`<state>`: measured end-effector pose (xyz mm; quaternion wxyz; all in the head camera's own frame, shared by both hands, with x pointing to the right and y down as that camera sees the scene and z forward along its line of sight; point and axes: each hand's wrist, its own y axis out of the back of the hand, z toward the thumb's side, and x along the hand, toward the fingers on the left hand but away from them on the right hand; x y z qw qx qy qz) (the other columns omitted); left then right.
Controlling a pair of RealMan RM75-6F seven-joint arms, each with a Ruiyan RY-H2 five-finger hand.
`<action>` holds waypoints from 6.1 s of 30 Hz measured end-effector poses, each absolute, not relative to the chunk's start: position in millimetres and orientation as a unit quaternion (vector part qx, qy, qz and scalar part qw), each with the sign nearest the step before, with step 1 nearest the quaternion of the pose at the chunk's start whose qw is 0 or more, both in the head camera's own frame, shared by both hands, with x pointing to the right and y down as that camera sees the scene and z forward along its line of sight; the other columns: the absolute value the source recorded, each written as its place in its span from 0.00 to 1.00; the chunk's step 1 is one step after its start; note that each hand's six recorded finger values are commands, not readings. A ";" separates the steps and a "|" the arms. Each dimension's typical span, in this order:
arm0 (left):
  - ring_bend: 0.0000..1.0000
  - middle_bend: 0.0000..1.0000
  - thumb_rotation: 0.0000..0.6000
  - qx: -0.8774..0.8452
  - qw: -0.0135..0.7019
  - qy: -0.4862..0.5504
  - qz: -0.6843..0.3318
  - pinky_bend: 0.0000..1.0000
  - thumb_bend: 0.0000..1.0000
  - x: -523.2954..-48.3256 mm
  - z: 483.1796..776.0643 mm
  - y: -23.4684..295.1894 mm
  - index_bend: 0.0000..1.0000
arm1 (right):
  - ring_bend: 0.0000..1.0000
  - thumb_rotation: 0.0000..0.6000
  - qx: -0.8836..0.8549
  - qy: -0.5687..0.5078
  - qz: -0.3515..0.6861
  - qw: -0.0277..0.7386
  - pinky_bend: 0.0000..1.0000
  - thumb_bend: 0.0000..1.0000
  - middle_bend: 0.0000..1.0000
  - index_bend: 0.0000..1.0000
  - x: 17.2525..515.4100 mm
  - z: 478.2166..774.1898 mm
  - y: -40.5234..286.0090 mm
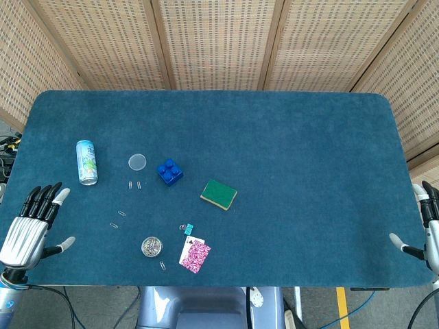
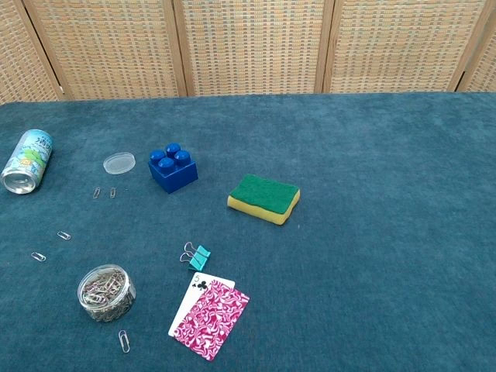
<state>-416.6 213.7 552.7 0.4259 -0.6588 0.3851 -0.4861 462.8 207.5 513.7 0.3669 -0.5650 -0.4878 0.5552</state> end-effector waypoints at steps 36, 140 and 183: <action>0.00 0.00 1.00 -0.769 0.523 0.042 -0.365 0.00 0.25 -246.0 640.4 267.1 0.46 | 0.00 1.00 -0.569 -0.485 0.561 0.356 0.00 0.00 0.00 0.00 465.4 518.5 204.4; 0.00 0.00 1.00 -0.760 0.537 0.076 -0.359 0.00 0.50 -221.3 647.1 248.3 0.66 | 0.00 1.00 -0.572 -0.488 0.560 0.349 0.00 0.00 0.00 0.00 467.7 518.0 204.2; 0.00 0.00 1.00 -0.770 0.475 0.101 -0.414 0.00 0.43 -264.5 667.3 230.9 0.33 | 0.00 1.00 -0.572 -0.488 0.560 0.348 0.00 0.00 0.00 0.00 467.7 516.9 204.9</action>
